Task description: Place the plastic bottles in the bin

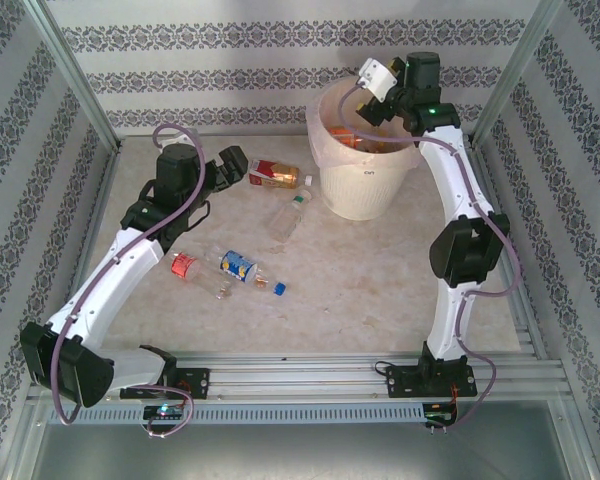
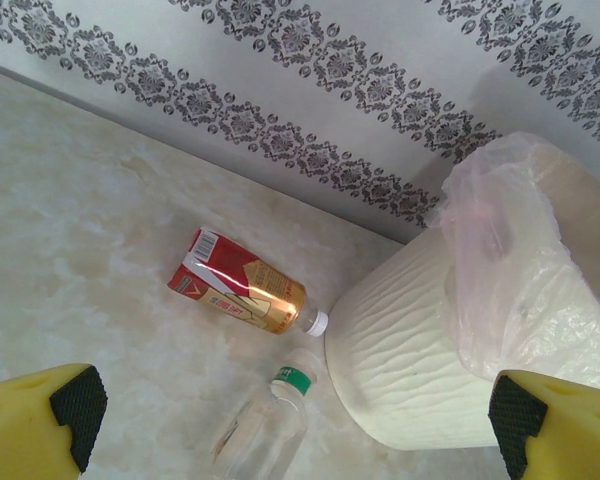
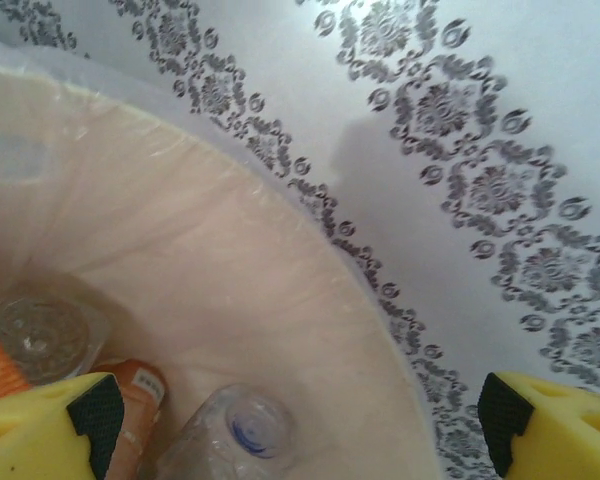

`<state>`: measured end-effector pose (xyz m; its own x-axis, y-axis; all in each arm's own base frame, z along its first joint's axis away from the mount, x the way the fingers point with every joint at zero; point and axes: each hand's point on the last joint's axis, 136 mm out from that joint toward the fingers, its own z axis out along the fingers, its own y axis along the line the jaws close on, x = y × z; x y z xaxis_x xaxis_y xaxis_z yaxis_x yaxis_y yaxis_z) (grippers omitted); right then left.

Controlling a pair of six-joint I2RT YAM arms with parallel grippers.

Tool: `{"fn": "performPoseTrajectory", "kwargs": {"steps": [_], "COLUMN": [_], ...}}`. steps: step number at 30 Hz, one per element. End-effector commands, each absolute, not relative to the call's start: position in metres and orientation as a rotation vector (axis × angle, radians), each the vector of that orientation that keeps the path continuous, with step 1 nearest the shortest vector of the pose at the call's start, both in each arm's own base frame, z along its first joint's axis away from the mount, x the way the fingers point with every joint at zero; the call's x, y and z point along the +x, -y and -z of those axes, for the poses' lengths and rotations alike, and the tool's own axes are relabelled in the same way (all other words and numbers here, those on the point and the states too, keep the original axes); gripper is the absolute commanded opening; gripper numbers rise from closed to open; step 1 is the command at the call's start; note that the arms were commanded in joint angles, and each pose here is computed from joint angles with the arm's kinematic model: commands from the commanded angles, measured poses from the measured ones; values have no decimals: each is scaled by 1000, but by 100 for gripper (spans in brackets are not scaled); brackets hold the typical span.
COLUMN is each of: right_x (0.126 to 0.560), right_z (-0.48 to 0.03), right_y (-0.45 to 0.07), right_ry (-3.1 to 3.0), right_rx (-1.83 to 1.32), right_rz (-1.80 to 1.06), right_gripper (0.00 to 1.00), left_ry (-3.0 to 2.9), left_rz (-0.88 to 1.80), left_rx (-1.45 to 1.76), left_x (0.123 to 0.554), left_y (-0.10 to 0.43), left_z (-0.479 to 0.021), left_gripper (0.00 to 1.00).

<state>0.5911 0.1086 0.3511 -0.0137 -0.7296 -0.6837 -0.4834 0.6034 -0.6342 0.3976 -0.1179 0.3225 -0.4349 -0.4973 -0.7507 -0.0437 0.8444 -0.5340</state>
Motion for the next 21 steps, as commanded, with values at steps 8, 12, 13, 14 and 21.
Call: {"fn": "performPoseTrajectory", "kwargs": {"steps": [8,12,13,14,21], "right_x": [552,538,534,529,484], "right_z": [-420,-431,-433,-433,-424], "right_y": [-103,-83,-80,-78,-69], "right_ry": [-1584,-1633,-1641,-1656,-1705], "right_rx": [-657,-413,-365,-323,-103], "right_rz": [146,86,67,44,-120], "right_gripper": [98,98,98,98,98], "left_ry": [-2104,-2187,-2202,-2220,-2324], "left_rz": [534,536,534,529,515], "left_rx": [-407,-368,-362,-356,-279], "left_x": [411,417,418,419,426], "left_y": [124,133,135,136,147], "left_z": [-280,-260,-256,-250,-215], "left_gripper": [100,100,100,100,100]}}
